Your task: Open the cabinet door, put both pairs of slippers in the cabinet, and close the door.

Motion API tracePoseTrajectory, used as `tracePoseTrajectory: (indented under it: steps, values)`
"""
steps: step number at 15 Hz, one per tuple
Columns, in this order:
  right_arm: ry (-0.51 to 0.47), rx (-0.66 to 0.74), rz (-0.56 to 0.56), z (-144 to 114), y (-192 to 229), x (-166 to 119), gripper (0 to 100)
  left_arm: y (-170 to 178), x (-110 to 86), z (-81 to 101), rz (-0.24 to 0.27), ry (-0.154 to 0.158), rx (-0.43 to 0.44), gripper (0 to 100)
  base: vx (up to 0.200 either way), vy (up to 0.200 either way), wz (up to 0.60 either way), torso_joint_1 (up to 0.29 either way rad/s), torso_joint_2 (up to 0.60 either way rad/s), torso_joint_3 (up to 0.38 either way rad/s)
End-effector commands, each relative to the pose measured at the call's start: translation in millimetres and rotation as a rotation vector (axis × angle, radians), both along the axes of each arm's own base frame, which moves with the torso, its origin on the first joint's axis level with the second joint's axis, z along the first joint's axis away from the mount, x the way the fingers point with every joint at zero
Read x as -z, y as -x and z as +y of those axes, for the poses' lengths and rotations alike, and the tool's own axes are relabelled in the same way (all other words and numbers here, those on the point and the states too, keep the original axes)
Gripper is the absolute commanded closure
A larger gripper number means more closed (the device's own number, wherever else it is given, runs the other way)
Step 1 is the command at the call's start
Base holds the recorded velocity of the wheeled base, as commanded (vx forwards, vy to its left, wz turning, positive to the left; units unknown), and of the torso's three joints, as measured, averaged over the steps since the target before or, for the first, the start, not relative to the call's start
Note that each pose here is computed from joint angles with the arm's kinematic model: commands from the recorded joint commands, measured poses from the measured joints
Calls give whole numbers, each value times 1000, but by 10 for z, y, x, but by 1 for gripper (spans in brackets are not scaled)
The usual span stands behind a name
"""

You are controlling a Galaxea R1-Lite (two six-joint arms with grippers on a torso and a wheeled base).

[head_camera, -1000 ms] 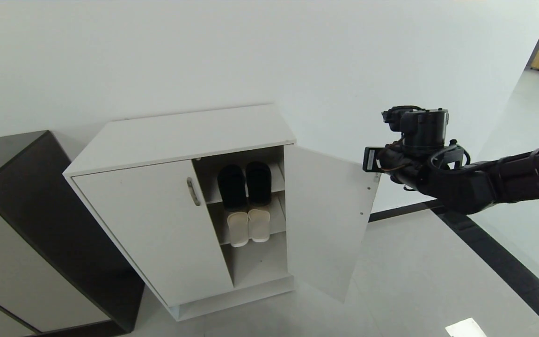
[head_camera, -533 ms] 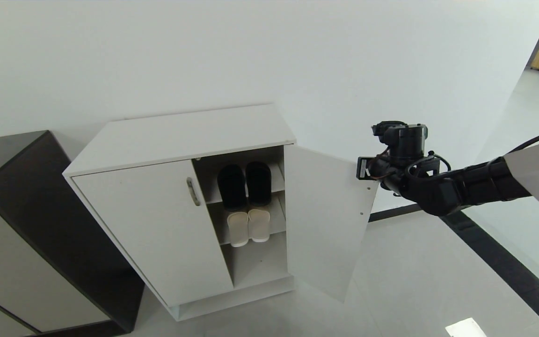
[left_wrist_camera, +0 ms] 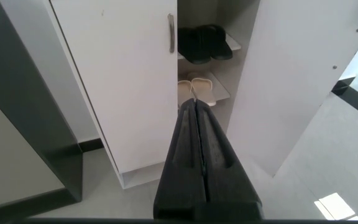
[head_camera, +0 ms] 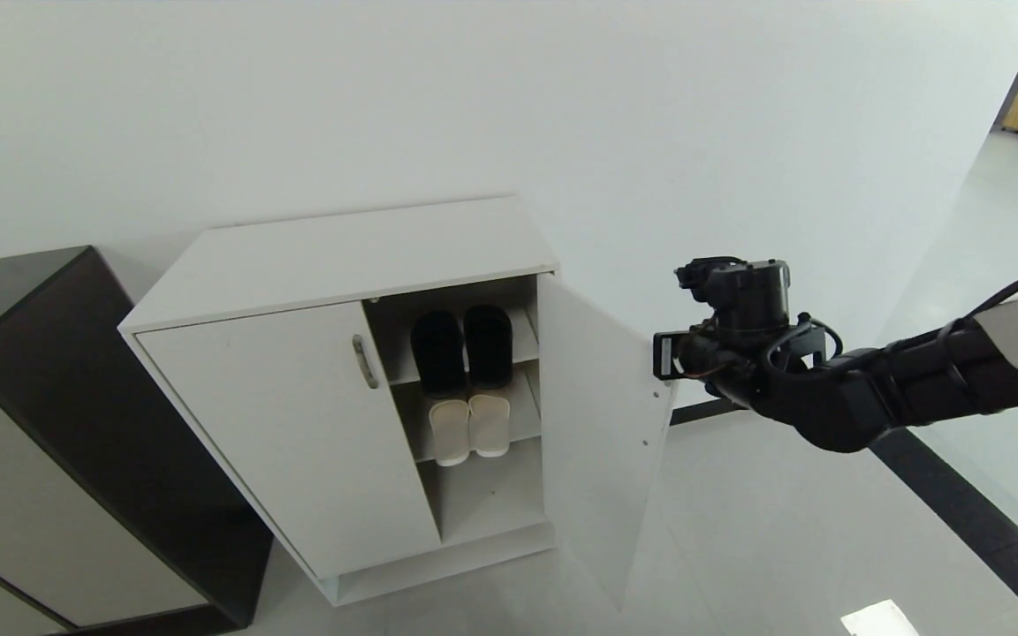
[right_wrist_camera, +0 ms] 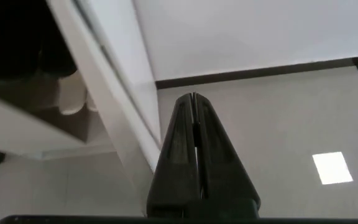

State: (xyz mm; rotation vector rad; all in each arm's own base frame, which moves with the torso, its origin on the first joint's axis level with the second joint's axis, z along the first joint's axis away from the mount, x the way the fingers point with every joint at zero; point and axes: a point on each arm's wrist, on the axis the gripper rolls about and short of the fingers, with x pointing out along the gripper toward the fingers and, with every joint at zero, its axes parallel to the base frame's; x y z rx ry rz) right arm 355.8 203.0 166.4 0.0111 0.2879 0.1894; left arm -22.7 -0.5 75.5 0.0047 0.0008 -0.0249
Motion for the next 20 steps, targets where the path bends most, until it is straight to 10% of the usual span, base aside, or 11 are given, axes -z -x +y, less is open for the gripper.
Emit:
tracePoseTrajectory:
  steps: [1, 20]
  values:
    - [-10, -74, -15, 133, 352, -116, 100, -1, 0, 0, 1, 2, 0, 100, 0, 0, 0, 0, 0, 0]
    - [8, -204, -69, 263, 812, -47, 100, -1, 0, 0, 1, 0, 0, 100, 0, 0, 253, 1, 0, 0]
